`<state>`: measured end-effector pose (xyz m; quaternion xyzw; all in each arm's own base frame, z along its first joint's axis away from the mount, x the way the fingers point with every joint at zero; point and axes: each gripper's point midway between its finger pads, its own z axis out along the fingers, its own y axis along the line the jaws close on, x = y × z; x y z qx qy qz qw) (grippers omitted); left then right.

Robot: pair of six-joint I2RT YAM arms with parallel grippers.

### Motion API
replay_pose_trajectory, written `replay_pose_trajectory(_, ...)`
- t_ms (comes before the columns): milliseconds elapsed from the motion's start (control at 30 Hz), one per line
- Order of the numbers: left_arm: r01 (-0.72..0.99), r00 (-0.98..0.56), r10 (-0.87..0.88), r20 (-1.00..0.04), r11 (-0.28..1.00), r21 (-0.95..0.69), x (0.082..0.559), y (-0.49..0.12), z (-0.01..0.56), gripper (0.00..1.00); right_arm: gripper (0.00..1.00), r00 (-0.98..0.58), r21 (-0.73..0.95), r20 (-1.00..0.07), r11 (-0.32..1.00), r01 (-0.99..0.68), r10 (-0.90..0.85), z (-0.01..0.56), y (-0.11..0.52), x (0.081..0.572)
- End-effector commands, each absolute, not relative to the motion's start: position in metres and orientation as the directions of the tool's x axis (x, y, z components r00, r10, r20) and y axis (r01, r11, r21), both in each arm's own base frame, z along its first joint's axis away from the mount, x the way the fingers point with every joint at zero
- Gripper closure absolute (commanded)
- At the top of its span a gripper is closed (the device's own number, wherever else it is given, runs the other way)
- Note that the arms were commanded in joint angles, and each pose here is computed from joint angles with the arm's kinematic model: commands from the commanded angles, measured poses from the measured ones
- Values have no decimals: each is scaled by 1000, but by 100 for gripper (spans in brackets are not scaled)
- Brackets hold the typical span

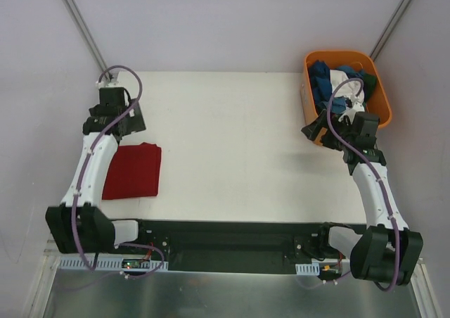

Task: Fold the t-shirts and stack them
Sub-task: Neatly place the folded tshirt to the corner

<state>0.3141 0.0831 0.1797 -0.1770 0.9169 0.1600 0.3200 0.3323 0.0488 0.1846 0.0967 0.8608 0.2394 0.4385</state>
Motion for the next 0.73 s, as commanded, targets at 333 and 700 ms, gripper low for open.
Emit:
replay_pose_trajectory(333, 30, -438, -284, -853, 944, -329, 344, -74, 231, 1, 3, -475, 314, -850, 944, -106, 229, 192, 77, 342)
replay_pose_trajectory(700, 37, -447, -198, -872, 970, -240, 344, -82, 205, 1, 3, -447, 299, -863, 951, -75, 236, 170, 70, 326)
